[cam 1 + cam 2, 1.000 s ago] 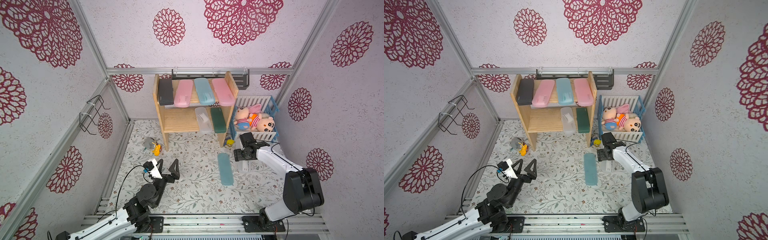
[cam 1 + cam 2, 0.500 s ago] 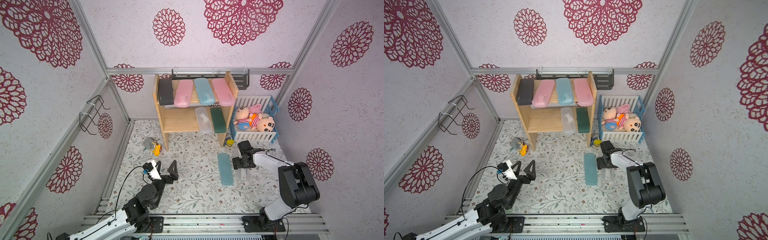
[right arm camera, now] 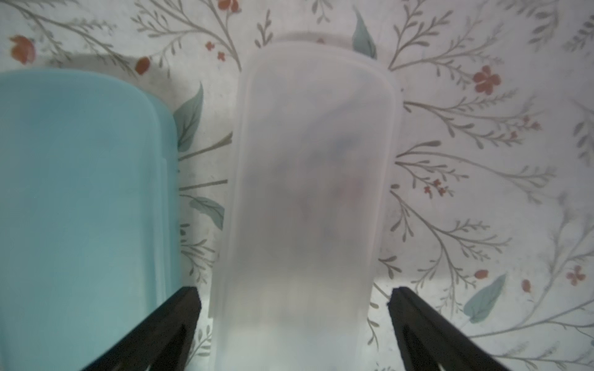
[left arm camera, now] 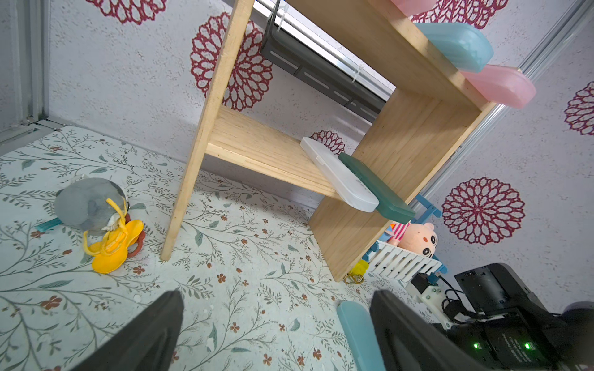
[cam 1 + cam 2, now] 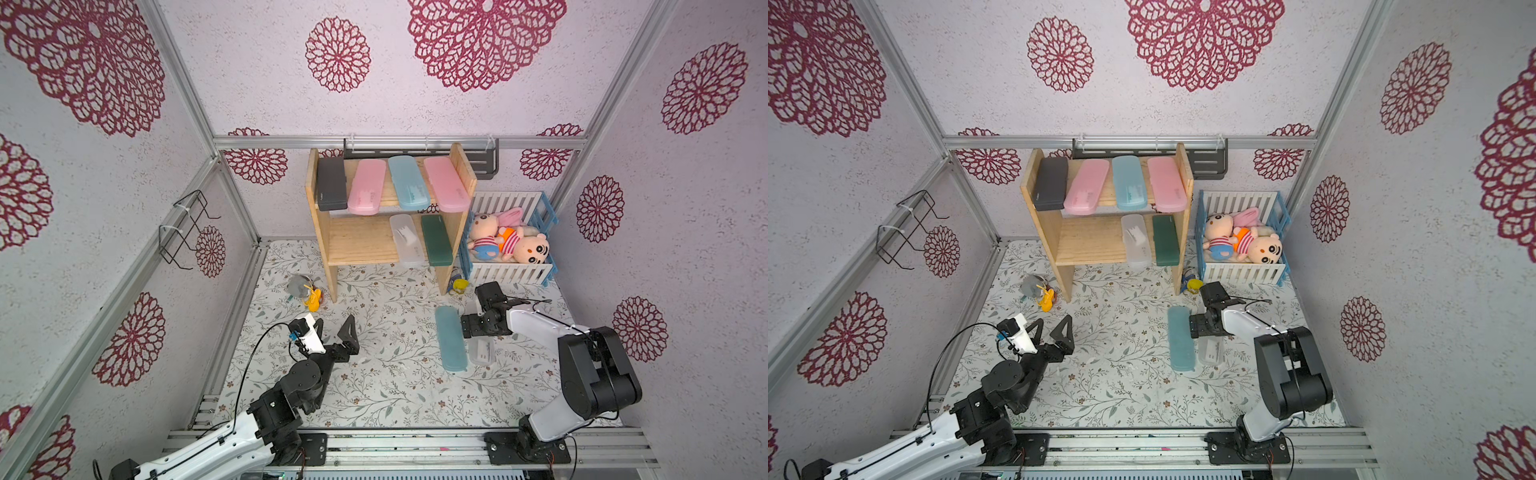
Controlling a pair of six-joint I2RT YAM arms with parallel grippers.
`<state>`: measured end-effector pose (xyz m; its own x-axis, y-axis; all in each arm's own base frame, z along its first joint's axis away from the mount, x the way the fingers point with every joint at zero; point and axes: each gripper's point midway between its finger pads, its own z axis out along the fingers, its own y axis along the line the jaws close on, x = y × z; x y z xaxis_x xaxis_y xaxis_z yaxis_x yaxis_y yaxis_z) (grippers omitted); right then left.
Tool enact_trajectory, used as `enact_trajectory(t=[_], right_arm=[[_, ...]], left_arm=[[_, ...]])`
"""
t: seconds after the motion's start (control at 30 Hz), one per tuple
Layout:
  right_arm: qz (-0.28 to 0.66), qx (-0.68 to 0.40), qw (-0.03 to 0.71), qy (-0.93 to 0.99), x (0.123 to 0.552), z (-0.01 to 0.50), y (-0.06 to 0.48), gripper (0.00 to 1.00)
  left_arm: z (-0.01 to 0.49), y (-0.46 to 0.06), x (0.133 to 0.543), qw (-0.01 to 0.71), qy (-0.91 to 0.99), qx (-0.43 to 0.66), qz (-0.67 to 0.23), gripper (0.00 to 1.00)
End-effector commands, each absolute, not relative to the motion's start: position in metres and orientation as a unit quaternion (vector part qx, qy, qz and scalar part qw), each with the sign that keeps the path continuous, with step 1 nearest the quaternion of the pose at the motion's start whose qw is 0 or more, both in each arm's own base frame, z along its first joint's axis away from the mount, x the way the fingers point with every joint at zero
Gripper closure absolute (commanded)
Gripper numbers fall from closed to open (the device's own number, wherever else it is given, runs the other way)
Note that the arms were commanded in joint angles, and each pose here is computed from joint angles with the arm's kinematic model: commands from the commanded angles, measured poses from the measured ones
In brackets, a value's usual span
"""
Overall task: Remove the pencil cases from the shelf
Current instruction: Place the pencil case at the center of the board, then pick up the pencil case from the shelf.
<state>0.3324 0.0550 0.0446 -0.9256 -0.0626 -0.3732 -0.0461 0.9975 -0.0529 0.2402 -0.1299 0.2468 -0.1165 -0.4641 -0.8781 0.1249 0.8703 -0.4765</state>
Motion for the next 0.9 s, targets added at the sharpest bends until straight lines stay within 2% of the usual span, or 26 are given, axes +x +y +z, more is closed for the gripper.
enact_trajectory(t=[0.0, 0.07, 0.17, 0.33, 0.57, 0.87], right_arm=[[0.004, -0.01, 0.288, 0.958, 0.358, 0.112, 0.064, 0.01], [0.025, -0.005, 0.336, 0.942, 0.364, 0.147, 0.069, 0.01], [0.063, 0.003, 0.418, 0.906, 0.369, 0.21, 0.075, 0.01], [0.132, 0.031, 0.515, 0.846, 0.362, 0.281, 0.083, 0.01], [0.164, 0.022, 0.532, 0.83, 0.354, 0.309, 0.09, 0.01], [0.172, 0.001, 0.529, 0.831, 0.358, 0.305, 0.097, 0.01]], left_arm=[[0.257, -0.139, 0.247, 0.643, 0.712, -0.13, -0.25, 0.03], [0.259, -0.146, 0.254, 0.621, 0.713, -0.161, -0.284, 0.03], [0.262, -0.173, 0.271, 0.564, 0.705, -0.193, -0.385, 0.03], [0.285, -0.226, 0.295, 0.523, 0.68, -0.174, -0.483, 0.03], [0.297, -0.274, 0.332, 0.498, 0.654, -0.171, -0.544, 0.03], [0.276, -0.297, 0.358, 0.46, 0.652, -0.199, -0.569, 0.03]])
